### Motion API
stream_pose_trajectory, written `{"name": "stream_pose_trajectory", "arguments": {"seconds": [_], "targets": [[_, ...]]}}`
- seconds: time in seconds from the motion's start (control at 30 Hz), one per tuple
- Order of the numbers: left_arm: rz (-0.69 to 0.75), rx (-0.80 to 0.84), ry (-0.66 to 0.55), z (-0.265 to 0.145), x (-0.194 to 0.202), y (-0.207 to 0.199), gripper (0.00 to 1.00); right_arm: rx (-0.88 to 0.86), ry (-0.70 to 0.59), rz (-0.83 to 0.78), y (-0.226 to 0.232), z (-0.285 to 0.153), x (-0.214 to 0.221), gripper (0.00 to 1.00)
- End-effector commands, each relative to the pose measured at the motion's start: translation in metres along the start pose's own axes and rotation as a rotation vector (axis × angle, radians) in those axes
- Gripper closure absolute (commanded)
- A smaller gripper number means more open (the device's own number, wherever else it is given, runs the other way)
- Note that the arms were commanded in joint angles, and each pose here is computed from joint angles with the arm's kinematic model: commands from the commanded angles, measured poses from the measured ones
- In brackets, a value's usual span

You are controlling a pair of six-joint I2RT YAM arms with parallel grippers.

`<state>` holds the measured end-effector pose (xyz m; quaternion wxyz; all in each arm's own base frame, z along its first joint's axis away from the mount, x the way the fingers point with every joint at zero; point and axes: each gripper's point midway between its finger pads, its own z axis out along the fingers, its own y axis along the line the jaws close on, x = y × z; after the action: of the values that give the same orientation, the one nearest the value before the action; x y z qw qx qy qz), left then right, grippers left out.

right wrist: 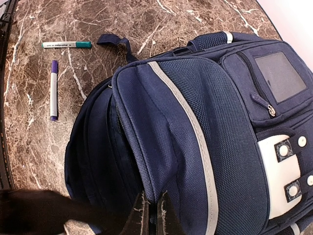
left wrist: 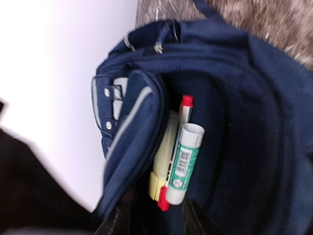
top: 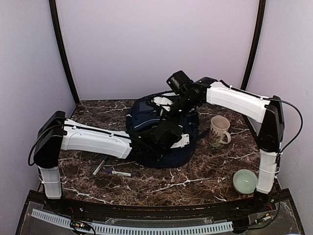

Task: Pack the student bag
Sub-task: Place the pen in the upper front pocket of the bag, then move the pen to the center of the board.

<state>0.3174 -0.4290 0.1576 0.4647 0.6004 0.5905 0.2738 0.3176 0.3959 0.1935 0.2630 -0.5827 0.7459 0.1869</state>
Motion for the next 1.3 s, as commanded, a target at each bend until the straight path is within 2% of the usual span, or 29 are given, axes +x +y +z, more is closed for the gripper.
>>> {"name": "stream_pose_trajectory", "arguments": {"seconds": [0.0,0.1,0.2,0.37,0.5,0.73,0.9,1.03,1.27], "targets": [[-0.146,-0.054,-0.03,-0.048,-0.006,0.032,0.6,-0.052,-0.089,-0.03,0.018,-0.014,-0.026,1.0],[-0.158,-0.023,-0.011,-0.065,0.001,0.018,0.6,-0.051,-0.086,-0.03,0.018,-0.013,-0.025,1.0],[-0.232,0.045,0.007,-0.087,0.013,0.005,0.61,-0.048,-0.081,-0.028,0.016,-0.012,-0.024,1.0],[-0.465,0.196,0.047,-0.12,0.049,-0.012,0.62,-0.041,-0.07,-0.03,0.015,-0.008,-0.019,1.0],[-0.634,0.231,0.066,-0.138,0.083,-0.017,0.58,-0.057,-0.064,-0.028,0.017,-0.003,-0.015,1.0],[-0.978,0.369,0.25,-0.134,0.149,-0.029,0.57,-0.1,-0.05,-0.016,0.024,0.008,-0.008,1.0],[-1.132,0.432,0.405,-0.125,0.187,-0.047,0.57,-0.111,-0.04,-0.013,0.027,0.013,-0.005,1.0],[-1.25,0.383,0.543,-0.12,0.226,-0.052,0.57,-0.114,-0.036,-0.016,0.029,0.014,-0.005,1.0],[-1.415,0.447,0.625,-0.118,0.253,-0.07,0.58,-0.122,-0.03,-0.02,0.033,0.017,-0.003,1.0]]}}
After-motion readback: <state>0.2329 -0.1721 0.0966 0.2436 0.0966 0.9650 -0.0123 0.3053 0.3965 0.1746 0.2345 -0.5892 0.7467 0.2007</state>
